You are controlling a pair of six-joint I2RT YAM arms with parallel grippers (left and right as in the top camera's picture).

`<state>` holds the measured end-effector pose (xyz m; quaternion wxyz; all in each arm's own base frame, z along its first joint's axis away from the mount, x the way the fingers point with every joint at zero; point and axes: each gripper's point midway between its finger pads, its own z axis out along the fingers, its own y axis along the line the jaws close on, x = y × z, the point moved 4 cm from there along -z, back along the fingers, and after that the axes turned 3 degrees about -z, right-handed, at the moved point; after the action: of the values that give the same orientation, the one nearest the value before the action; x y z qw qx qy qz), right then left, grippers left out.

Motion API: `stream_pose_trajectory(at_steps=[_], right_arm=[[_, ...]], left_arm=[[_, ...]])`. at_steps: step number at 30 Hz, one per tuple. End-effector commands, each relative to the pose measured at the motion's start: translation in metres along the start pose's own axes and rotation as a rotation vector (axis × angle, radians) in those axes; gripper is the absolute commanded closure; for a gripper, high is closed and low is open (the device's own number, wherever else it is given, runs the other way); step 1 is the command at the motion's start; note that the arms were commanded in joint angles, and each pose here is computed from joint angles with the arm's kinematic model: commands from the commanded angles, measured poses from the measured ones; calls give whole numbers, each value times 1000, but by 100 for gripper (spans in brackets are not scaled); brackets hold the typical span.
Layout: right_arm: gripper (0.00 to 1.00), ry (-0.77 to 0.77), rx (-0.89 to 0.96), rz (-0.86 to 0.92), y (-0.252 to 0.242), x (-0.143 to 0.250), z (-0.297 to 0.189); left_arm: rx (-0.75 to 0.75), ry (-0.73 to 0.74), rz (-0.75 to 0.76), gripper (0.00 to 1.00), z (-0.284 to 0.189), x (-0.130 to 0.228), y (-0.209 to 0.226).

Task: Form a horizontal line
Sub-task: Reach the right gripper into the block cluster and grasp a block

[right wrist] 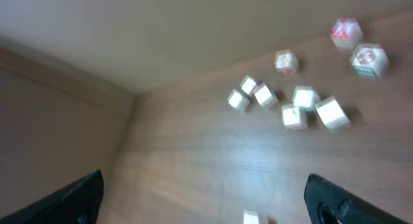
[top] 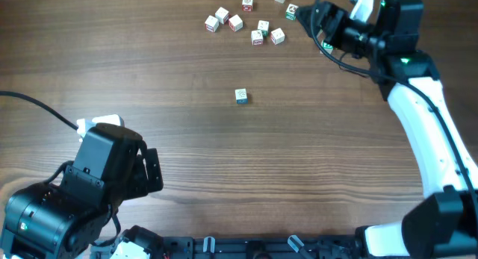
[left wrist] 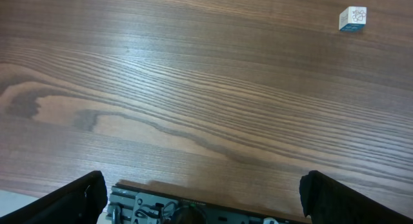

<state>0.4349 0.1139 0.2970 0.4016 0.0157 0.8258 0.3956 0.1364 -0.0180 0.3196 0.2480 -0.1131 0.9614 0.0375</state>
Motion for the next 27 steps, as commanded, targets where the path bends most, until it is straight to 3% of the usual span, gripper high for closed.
stream_pose_trajectory(at_steps=[1, 10, 13, 21, 27], right_arm=[[1, 1, 49, 62, -2, 7, 43], [1, 103, 331, -79, -37, 52, 173], [1, 94, 420, -89, -69, 67, 194], [1, 92, 418, -70, -115, 103, 237], [12, 71, 396, -62, -125, 115, 254]], left_arm=[[-3, 1, 9, 0, 1, 1, 0], [-3, 1, 9, 0, 1, 1, 0], [-3, 1, 10, 0, 1, 1, 0], [-3, 1, 10, 0, 1, 1, 0], [-3, 1, 10, 0, 1, 1, 0]])
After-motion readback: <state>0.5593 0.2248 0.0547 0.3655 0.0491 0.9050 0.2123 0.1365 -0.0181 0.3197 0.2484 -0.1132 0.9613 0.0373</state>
